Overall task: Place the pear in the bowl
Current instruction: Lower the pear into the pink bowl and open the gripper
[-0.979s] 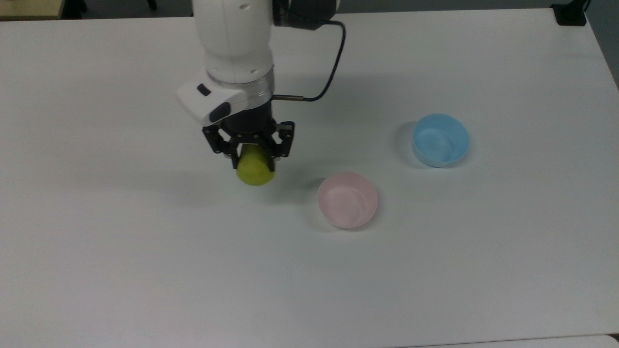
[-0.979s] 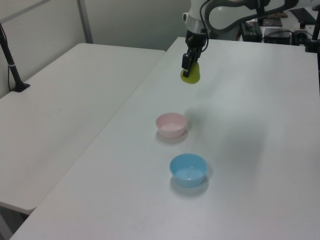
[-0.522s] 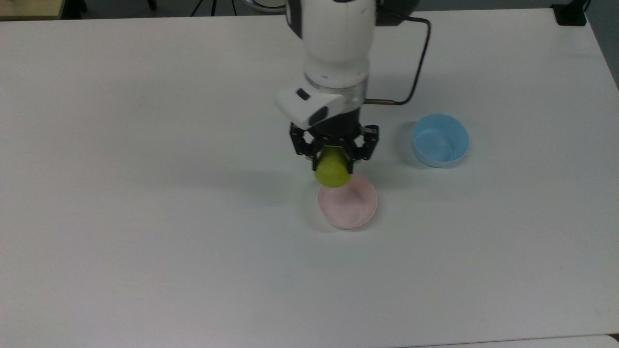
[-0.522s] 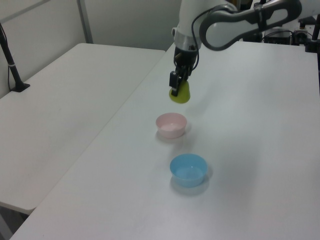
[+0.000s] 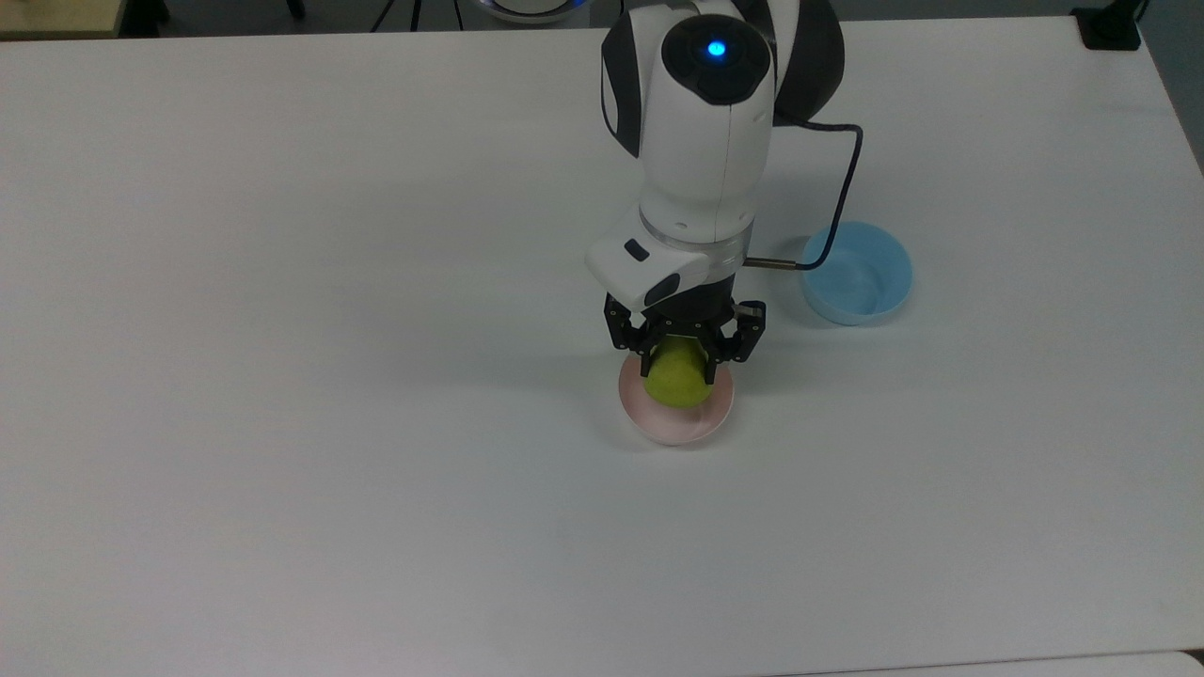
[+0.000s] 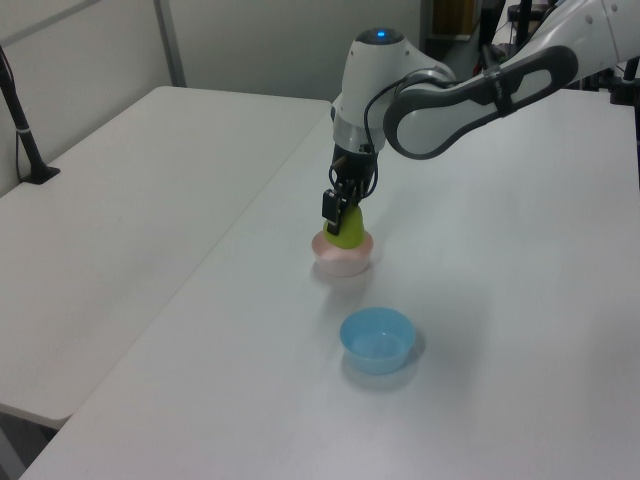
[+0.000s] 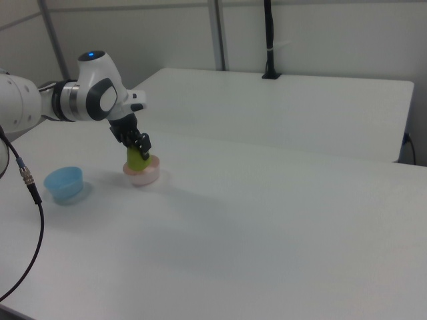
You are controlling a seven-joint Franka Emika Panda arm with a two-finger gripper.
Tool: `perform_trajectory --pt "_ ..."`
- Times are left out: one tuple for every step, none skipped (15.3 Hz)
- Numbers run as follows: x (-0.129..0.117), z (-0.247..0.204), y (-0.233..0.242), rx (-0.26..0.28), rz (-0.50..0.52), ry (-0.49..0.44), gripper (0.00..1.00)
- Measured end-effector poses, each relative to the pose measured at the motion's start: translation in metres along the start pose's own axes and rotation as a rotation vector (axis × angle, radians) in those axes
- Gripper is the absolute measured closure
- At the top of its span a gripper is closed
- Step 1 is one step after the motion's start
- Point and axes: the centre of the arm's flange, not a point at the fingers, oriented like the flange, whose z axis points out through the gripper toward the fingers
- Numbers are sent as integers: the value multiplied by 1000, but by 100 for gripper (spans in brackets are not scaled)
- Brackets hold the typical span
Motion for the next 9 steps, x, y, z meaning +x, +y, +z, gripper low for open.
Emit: perform_trajectory --pt "-1 9 0 -5 -1 -8 38" --pt "-2 15 0 -8 -2 -10 38" --pt "-2 20 0 -8 -3 -7 37" --pt "-2 23 0 -10 -4 -6 33" --pt "-2 24 0 -10 -4 -5 33" --pt "-2 24 0 -10 -3 -5 30" --pt "0 22 0 -9 -3 -1 11" --pt "1 20 -1 -8 -3 3 2" --pt "3 17 -1 -6 -2 10 0"
